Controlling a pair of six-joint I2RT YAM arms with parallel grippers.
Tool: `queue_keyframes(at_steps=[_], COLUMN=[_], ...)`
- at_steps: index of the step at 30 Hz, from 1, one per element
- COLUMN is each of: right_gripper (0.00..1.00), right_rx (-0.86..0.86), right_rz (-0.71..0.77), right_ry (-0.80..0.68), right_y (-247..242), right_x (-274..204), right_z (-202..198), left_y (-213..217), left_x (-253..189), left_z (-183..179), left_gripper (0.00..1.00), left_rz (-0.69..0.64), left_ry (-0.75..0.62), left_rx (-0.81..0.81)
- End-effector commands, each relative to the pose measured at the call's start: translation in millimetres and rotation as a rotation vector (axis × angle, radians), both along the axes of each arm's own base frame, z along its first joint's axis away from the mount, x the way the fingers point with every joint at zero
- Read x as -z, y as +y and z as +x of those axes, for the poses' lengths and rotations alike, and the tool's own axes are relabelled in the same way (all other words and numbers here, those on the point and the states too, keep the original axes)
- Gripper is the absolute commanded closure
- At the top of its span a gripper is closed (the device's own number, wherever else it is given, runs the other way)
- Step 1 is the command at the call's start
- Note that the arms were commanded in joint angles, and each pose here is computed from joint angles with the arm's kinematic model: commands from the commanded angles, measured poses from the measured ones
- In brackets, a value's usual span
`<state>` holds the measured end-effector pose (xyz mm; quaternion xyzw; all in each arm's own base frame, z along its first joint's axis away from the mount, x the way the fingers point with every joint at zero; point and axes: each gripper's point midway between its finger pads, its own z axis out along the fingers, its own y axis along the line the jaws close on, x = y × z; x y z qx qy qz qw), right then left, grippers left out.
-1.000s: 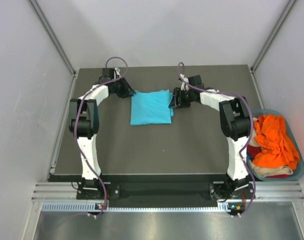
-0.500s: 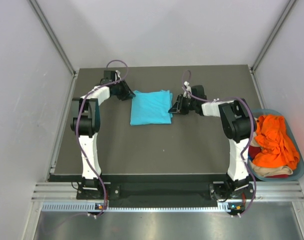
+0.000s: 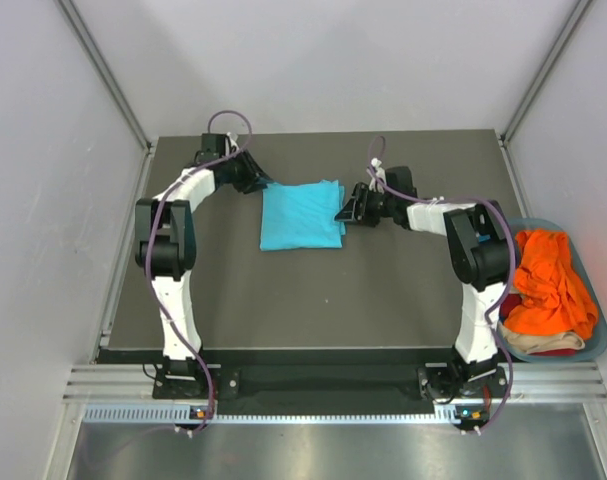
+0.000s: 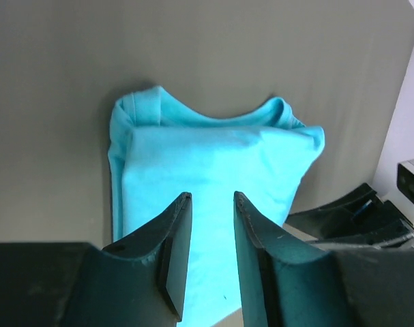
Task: Fold and stack the t-shirts
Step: Fold the tshirt
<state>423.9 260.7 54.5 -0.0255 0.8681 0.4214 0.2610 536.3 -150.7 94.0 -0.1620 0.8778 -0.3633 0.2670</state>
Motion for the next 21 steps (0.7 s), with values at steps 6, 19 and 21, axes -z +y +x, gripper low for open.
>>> queue_keyframes(at_steps=[6,19,21], right_gripper=[0.44,0.96,0.97], right_rx=[-0.023,0.016,0.029], right_rz=[-0.094,-0.032,-0.051], right_ry=[-0.062,0.002,0.014], right_y=[9,12,10], right_x=[-8,11,14], right_z=[5,-16,-16], left_y=[15,32,38], left_x=[-14,51,44], left_z=[-58,-133,-132], left_gripper=[0.63,0.64,0.64], left_rz=[0.08,0.205,0.243], left_ry=[0.01,0.185,0.183], left_rx=[-0.024,-0.072,-0.083])
